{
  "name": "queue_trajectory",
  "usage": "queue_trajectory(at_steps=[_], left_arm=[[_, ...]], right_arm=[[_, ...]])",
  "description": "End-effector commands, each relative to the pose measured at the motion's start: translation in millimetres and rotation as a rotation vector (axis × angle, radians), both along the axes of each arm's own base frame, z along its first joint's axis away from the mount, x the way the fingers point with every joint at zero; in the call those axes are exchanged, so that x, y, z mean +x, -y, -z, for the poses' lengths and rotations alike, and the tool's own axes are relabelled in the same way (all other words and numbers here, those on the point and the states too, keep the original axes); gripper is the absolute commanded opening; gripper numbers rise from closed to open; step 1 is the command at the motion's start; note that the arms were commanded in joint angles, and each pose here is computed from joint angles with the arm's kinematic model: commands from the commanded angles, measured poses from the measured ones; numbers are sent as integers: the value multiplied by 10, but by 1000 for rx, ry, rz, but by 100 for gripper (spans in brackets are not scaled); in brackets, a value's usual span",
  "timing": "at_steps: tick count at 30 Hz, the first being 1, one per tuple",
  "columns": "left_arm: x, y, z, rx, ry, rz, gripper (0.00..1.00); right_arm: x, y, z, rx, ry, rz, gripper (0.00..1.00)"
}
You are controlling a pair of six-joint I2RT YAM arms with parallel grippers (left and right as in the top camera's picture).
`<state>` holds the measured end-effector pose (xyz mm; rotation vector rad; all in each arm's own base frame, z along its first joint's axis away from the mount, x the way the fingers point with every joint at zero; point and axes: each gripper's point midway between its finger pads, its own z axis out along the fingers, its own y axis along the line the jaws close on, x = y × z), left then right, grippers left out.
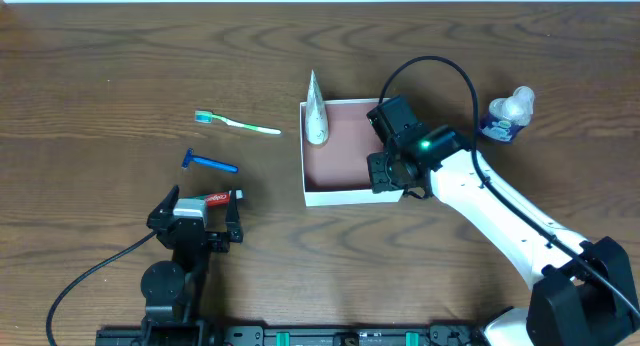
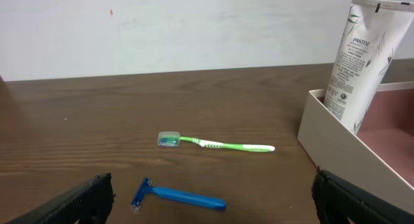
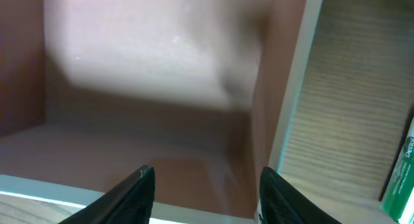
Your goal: Pack container
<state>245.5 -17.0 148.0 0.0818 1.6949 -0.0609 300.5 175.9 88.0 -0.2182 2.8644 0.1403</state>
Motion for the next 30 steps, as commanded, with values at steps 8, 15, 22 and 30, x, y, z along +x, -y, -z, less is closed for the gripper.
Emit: queue_trajectory(at_steps=[8,15,22,30], left_arm=[[-14,24,167,3,-54,13,98],[-14,24,167,3,-54,13,98],[-14,24,167,3,-54,13,98],[-13,24,166,3,-53,13,98]], right_arm=[[396,-229,-804,142,195,-18,55],[794,491,-1346,64,332,121,60],[996,1580,-1374,7,343,375,80],[975,2411,-1391,-47,357,514,80]])
